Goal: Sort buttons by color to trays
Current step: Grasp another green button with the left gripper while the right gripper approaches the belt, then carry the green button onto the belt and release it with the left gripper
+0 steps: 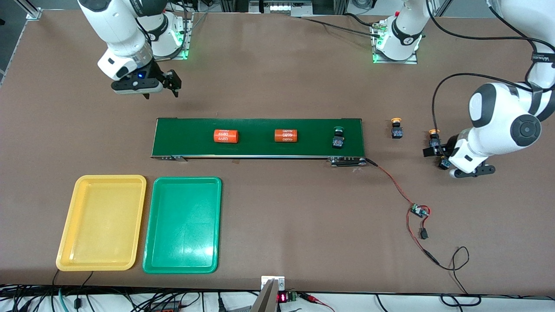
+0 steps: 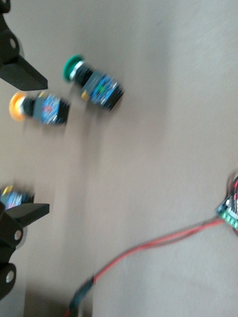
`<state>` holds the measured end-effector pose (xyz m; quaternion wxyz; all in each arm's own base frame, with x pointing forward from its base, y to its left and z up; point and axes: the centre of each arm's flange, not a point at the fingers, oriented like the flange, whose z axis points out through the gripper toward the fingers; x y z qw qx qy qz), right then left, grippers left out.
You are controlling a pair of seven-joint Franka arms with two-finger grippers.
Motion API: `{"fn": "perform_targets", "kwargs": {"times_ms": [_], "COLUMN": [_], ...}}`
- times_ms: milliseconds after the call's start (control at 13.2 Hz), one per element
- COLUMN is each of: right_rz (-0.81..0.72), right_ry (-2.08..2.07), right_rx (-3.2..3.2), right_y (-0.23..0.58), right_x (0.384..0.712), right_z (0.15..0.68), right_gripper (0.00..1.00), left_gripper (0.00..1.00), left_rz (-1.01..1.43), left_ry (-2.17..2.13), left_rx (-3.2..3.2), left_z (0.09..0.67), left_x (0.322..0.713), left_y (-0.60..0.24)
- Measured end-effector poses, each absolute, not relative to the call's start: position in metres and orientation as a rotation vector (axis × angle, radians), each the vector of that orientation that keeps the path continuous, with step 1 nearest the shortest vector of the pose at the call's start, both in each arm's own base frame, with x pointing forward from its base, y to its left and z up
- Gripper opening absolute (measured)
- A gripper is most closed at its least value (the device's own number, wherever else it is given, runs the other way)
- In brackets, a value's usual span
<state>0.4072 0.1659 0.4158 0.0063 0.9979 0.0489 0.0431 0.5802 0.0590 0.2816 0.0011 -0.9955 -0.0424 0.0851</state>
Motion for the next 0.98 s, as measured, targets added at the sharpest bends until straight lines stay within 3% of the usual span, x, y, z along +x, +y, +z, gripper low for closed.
{"fn": "perform_targets", "kwargs": {"times_ms": [378,982], "right_rz": [0.023,-0.012], "right_ry": [0.151,0.095], "right_rx": [3.103,3.105], "right_y": [0.165,0.169], "right_x": [0.408,0.418], "right_z": [0.410,0.397], "right_gripper": [1.00,1.00], "left_gripper": [1.00,1.00], "left_rz": [0.194,0.228], "left_ry": [0.351,0.759], "left_rx": [-3.148,-3.045], "left_z": [0.228,0.199], "left_x": [0.578,0.581], "left_y": [0.126,0.127]}}
